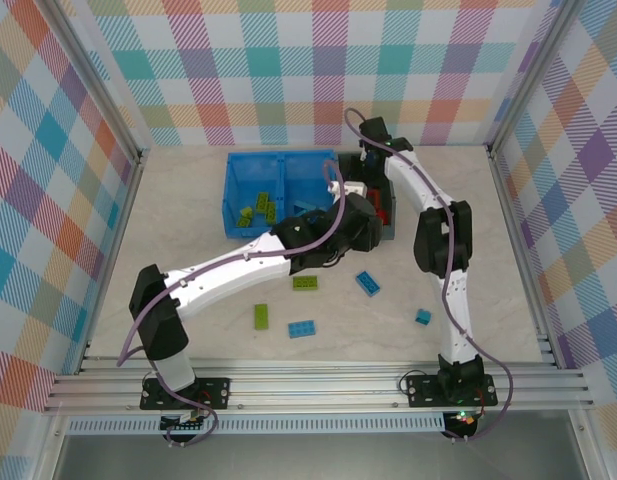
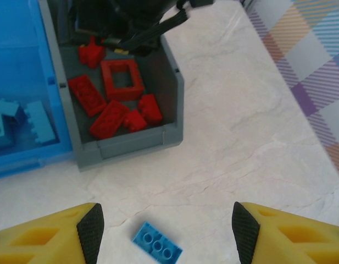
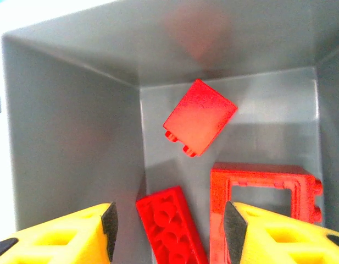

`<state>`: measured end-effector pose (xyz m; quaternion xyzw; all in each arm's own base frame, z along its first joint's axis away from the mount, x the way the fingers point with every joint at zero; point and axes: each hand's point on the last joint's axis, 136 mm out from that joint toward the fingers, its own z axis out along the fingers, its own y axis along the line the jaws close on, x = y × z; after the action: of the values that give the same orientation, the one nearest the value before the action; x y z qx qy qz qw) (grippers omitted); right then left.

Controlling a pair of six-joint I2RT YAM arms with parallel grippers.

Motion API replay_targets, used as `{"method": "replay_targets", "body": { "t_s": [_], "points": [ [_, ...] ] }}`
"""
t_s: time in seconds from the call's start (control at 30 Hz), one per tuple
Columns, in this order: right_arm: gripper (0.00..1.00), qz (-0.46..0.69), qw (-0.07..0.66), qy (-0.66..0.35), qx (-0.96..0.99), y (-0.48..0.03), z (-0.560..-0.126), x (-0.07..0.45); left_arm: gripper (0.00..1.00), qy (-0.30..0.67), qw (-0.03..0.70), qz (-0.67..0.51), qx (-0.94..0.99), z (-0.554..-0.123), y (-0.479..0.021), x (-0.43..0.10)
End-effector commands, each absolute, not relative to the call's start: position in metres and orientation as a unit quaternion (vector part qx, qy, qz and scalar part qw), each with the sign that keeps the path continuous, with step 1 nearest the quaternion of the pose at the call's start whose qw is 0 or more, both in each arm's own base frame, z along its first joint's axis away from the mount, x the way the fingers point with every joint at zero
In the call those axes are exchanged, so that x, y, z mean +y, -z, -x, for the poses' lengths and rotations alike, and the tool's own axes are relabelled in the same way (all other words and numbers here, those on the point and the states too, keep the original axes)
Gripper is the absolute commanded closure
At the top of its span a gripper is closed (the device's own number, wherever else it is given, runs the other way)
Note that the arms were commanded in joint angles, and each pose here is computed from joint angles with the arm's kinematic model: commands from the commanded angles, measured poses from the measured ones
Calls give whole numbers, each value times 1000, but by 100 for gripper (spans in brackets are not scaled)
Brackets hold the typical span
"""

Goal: Sort the legos into containers by color

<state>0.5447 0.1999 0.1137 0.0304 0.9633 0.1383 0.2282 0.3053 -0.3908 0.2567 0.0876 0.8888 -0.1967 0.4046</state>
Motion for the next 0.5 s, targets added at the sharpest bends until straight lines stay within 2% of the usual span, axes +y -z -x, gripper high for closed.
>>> {"method": "replay_targets", "body": {
  "t_s": [0.0, 0.2, 0.3, 0.47],
  "points": [
    [46, -13, 303, -166, 938, -201, -535, 199, 35, 197, 412, -68, 887, -295, -271, -368],
    [46, -2, 372, -170, 912, -285, -483, 185, 33, 174, 394, -60, 901, -278, -256, -336],
    [44, 5, 395, -174, 902, -310, -440, 177, 32, 157, 381, -66, 909, -268, -245, -320],
    [40, 15, 395, -207, 895, -325, -360, 162, 29, 136, 360, -57, 921, -252, -227, -292]
  ]
}}
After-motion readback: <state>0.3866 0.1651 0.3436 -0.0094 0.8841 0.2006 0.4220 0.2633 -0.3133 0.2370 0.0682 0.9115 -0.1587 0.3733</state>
